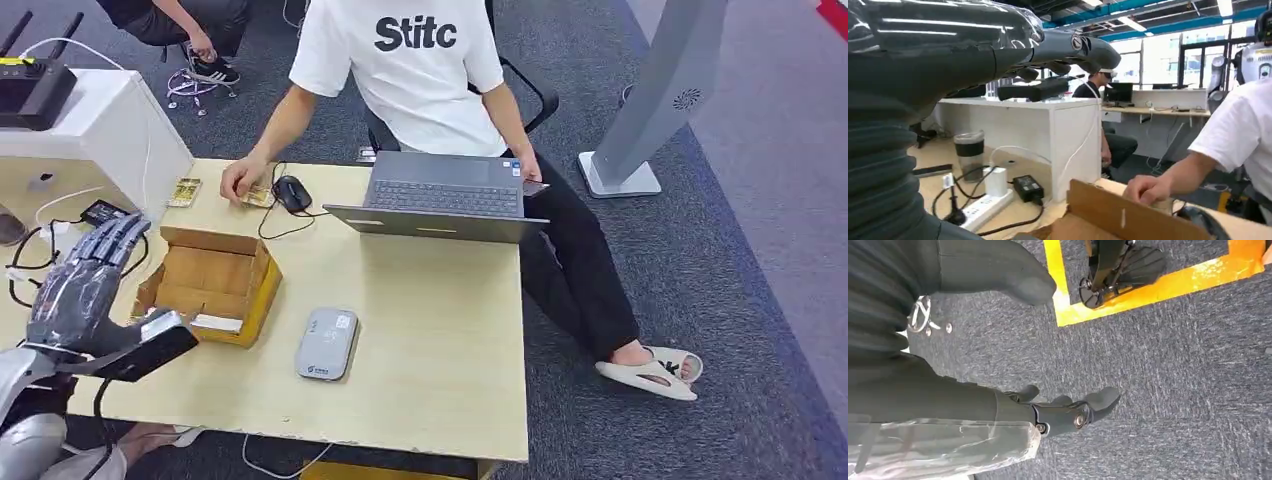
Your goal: Pass the card to the sensor for recognition and then transmit it.
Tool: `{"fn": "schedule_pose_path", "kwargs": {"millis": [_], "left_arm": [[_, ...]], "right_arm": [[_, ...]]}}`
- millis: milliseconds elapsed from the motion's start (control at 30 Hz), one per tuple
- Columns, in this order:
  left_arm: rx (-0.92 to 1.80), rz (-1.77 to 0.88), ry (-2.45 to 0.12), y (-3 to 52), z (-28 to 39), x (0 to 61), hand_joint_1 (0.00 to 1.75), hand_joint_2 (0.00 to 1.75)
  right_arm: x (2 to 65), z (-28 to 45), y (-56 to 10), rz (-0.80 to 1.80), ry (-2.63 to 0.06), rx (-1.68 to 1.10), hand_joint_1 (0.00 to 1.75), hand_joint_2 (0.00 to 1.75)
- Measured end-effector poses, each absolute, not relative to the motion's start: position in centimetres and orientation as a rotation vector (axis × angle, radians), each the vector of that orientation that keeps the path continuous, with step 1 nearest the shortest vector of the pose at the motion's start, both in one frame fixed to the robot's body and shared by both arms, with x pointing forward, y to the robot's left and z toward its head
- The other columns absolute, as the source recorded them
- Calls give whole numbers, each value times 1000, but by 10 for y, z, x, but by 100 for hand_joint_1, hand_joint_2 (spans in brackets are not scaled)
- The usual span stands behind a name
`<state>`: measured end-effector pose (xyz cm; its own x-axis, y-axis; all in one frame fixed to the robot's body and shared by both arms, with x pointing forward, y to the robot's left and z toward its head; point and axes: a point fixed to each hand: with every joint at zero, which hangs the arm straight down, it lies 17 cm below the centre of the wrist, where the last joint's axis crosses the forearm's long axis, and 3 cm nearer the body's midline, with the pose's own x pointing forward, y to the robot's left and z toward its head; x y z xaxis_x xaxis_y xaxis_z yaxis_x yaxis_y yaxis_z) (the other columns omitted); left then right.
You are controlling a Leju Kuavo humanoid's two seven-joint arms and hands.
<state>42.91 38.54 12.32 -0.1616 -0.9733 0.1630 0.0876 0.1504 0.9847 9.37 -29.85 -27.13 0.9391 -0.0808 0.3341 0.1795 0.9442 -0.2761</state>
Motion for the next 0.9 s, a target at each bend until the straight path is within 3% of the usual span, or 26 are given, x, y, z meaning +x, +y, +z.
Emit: {"fn": "schedule_pose_path", "kwargs": {"millis": [367, 900], "left_arm": [[1040, -1293, -1060, 470, 100, 368, 0, 175], [1178, -1206, -914, 513, 62, 374, 0, 175]], "right_arm": [[89, -272, -300, -124, -310, -317, 0, 175], [91, -272, -291, -81, -302, -308, 0, 175]]}}
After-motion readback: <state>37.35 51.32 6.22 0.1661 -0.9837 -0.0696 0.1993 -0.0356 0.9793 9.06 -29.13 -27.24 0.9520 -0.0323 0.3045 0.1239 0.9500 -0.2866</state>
